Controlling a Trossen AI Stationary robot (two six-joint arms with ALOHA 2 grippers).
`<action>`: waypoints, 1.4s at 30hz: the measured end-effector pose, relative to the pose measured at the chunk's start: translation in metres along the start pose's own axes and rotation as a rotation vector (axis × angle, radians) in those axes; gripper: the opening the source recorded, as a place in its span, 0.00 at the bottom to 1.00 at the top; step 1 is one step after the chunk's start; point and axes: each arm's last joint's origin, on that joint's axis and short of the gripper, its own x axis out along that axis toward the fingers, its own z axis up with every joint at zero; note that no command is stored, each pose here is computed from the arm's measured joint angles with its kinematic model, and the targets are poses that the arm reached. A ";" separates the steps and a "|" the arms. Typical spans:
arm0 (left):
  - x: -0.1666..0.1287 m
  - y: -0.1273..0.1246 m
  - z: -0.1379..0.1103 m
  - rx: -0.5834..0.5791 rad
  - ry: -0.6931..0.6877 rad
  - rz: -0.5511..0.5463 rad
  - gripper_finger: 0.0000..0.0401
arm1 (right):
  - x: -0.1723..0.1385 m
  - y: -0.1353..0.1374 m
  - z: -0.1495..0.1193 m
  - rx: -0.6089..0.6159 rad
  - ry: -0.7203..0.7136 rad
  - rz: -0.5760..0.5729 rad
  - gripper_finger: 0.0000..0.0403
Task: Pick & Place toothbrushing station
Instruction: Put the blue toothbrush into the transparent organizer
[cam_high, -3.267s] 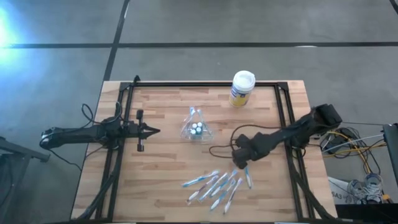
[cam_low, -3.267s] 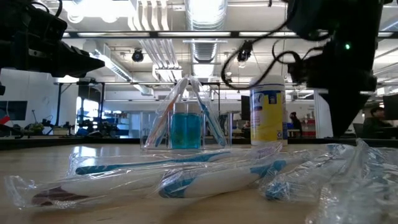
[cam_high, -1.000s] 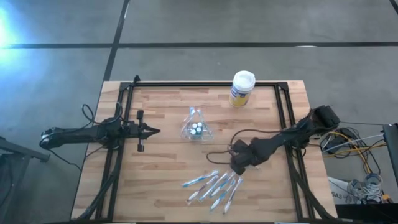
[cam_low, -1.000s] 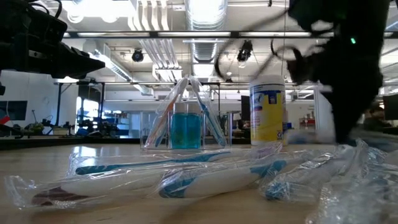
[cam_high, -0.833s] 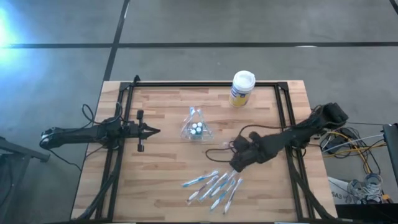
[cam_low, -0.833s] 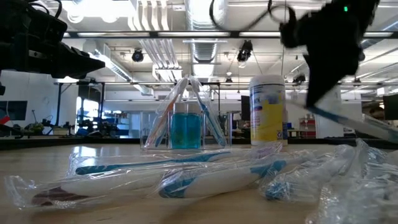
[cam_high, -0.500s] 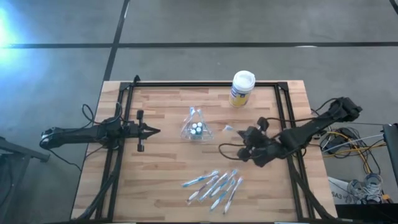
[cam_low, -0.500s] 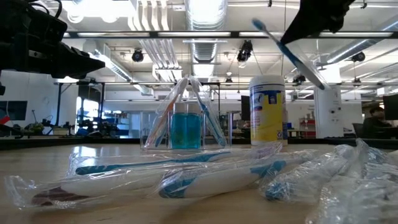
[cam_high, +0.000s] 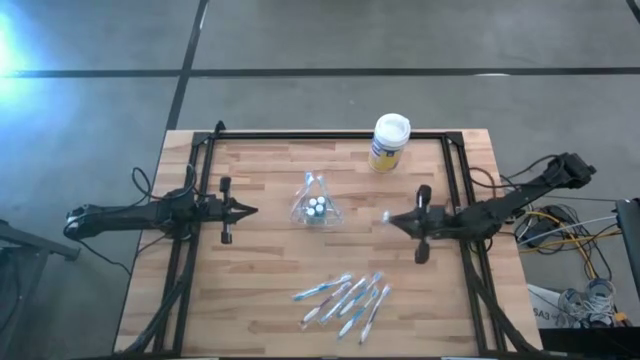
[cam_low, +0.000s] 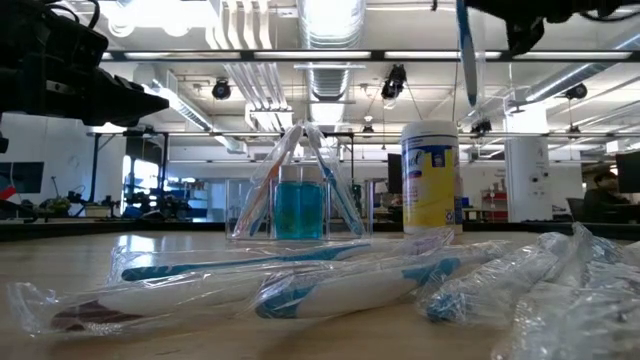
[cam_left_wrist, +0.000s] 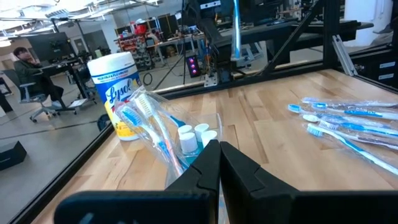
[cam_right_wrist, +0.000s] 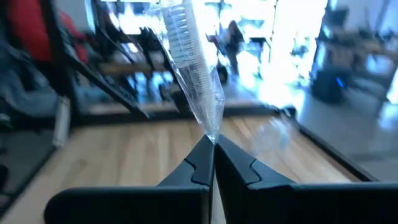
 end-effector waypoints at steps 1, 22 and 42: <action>0.000 0.000 0.000 0.000 0.000 0.000 0.02 | -0.004 -0.003 -0.004 0.005 -0.035 0.008 0.02; 0.000 0.000 0.000 0.000 0.001 -0.001 0.02 | -0.060 -0.045 -0.043 0.039 -0.155 -0.017 0.02; 0.000 0.000 0.000 0.000 0.001 0.000 0.02 | -0.065 -0.052 -0.065 0.107 -0.155 -0.037 0.02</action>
